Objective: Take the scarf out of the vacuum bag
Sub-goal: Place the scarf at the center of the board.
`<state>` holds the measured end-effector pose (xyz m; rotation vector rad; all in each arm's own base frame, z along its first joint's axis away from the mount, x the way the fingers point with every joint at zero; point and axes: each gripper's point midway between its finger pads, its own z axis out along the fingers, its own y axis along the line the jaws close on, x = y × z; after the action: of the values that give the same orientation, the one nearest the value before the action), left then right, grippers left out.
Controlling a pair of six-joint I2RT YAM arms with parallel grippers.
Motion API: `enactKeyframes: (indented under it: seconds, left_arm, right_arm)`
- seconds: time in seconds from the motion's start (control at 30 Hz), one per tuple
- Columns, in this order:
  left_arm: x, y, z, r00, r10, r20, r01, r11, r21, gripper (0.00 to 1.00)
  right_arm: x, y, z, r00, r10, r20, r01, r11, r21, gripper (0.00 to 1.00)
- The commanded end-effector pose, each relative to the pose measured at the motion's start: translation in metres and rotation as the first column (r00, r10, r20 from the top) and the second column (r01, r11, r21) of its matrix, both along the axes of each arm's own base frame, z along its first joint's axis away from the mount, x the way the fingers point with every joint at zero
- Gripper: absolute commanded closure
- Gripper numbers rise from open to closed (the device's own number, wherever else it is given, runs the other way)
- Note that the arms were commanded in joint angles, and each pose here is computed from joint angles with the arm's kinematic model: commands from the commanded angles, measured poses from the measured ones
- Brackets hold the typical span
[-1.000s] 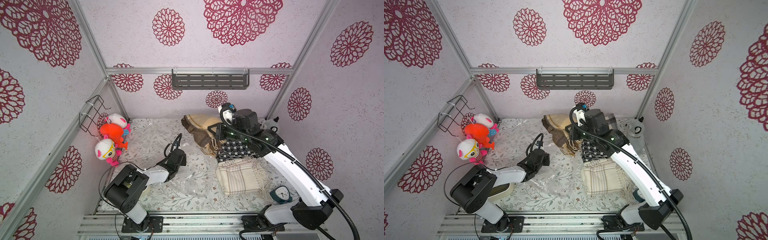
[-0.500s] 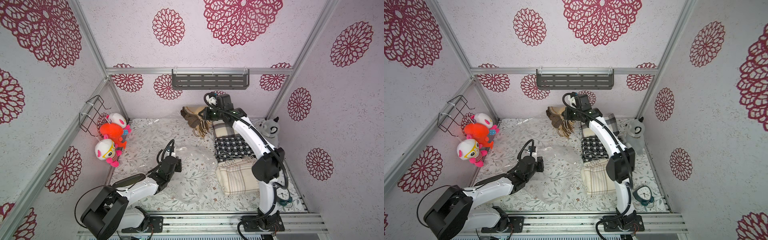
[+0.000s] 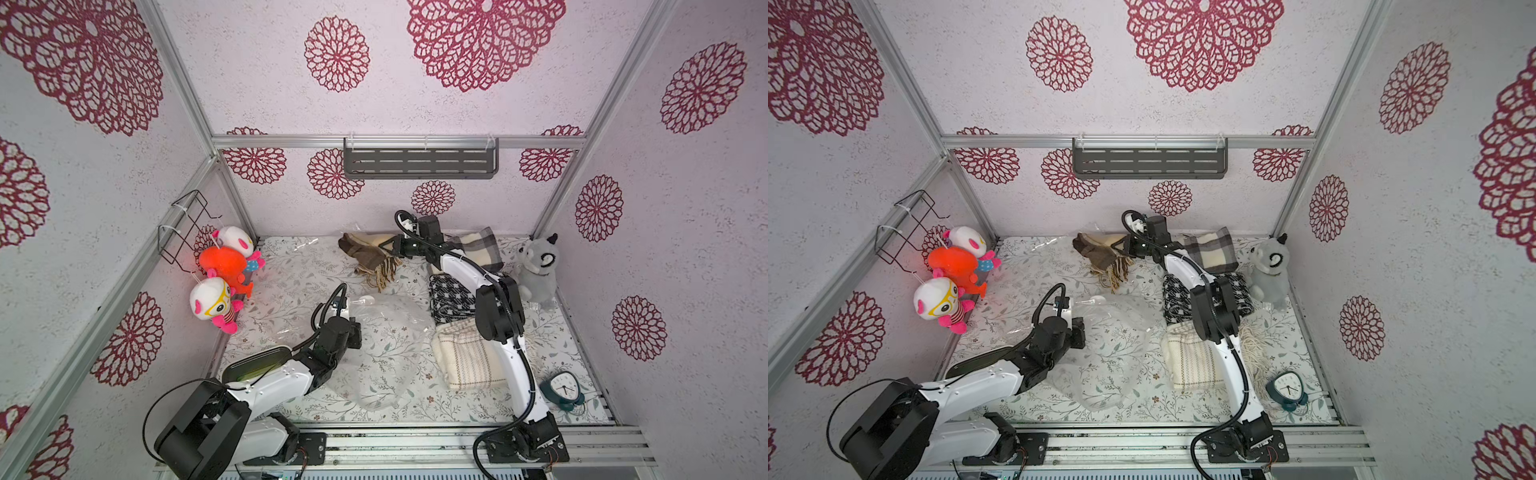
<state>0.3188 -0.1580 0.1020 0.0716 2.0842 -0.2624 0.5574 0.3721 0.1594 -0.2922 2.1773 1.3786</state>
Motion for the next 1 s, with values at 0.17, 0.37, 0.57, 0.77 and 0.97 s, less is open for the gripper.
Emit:
enactKeyframes:
  seconds: [0.17,0.37,0.57,0.77,0.97]
  left_arm:
    - [-0.002,-0.001,-0.004,1.0,0.005,-0.011,-0.004,1.0,0.01,1.0]
    - [-0.006,0.002,0.009,1.0,0.013,0.014,-0.012,1.0,-0.014,1.0]
    - [-0.009,0.004,0.018,0.999,0.024,0.027,-0.024,1.0,-0.01,1.0]
    - [-0.01,0.009,0.026,0.998,0.049,0.04,-0.049,0.999,-0.014,1.0]
    - [-0.01,0.015,0.041,0.996,0.073,0.059,-0.073,0.997,-0.008,1.0]
  right_arm:
    - [0.0,-0.064,-0.013,0.998,-0.044,-0.038,0.04,0.993,-0.109,1.0]
    - [0.004,-0.077,-0.038,0.992,-0.08,-0.1,0.051,0.963,-0.265,0.89]
    - [0.004,-0.079,-0.029,0.993,-0.108,-0.05,0.085,0.938,-0.337,0.61]
    - [0.006,-0.109,-0.024,0.969,-0.244,0.035,0.23,0.844,-0.485,0.45]
    - [0.001,-0.114,0.015,0.934,-0.289,0.211,0.358,0.742,-0.567,0.29]
